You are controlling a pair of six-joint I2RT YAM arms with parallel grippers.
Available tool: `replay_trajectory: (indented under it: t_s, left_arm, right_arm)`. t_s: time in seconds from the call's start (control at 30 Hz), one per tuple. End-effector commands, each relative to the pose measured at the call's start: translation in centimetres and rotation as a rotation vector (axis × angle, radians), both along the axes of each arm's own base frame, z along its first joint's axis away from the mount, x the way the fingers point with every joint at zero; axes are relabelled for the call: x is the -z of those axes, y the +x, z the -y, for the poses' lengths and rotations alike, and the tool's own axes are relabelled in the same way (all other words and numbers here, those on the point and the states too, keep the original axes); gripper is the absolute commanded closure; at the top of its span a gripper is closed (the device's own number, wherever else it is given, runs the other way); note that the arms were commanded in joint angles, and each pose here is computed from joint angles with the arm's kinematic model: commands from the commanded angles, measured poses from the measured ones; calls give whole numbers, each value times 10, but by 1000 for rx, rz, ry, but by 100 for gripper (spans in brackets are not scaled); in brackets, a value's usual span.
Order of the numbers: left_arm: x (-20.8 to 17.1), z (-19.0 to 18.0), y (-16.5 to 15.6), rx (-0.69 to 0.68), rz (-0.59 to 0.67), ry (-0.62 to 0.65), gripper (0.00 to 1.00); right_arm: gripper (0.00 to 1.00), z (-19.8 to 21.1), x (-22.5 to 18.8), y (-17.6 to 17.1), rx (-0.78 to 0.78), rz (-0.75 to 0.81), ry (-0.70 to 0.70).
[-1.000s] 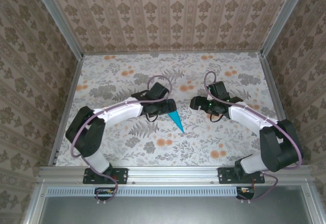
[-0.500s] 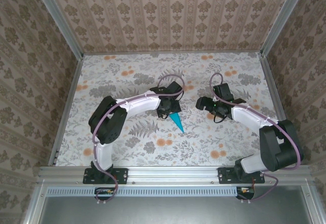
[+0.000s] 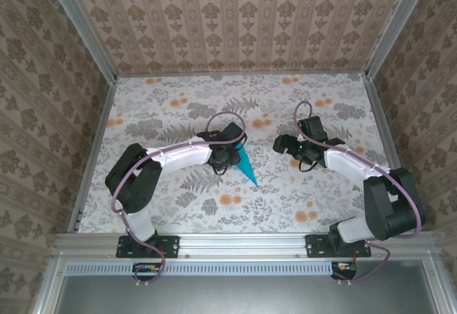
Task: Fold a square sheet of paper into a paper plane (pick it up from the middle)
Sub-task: Turn over a paper plane at the center of the table.
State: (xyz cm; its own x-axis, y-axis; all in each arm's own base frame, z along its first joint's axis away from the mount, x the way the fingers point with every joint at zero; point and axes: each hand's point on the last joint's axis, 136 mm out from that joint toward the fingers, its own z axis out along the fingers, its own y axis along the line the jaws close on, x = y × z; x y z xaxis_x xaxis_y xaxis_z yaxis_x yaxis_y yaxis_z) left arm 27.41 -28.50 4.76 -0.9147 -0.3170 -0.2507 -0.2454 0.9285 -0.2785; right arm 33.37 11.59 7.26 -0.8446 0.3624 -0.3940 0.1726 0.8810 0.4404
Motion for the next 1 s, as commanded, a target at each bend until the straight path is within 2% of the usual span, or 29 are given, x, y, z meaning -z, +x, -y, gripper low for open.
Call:
replay_trajectory:
  t_s: [0.0,0.43,0.53,0.7,0.87,0.97]
  left_arm:
    - [3,9,8,-28,5,-83,66]
    - [0,7,23,-27,89,-212,93]
    - [-16,17,27,78,160,-320,99]
    - [-58,39,28,271,265,-474,100]
    - [-80,47,29,331,321,-596,100]
    - [-81,46,30,335,328,-626,100]
  right_arm:
    - [10,-4,-2,1,-4,-6,34]
    - [12,-20,-8,0,-73,-12,100]
    - [14,-31,-13,-1,-117,3,134]
    - [16,-41,-21,0,-144,28,142]
    - [16,-40,-29,0,-129,51,146]
    - [16,-42,-31,-1,-134,58,153]
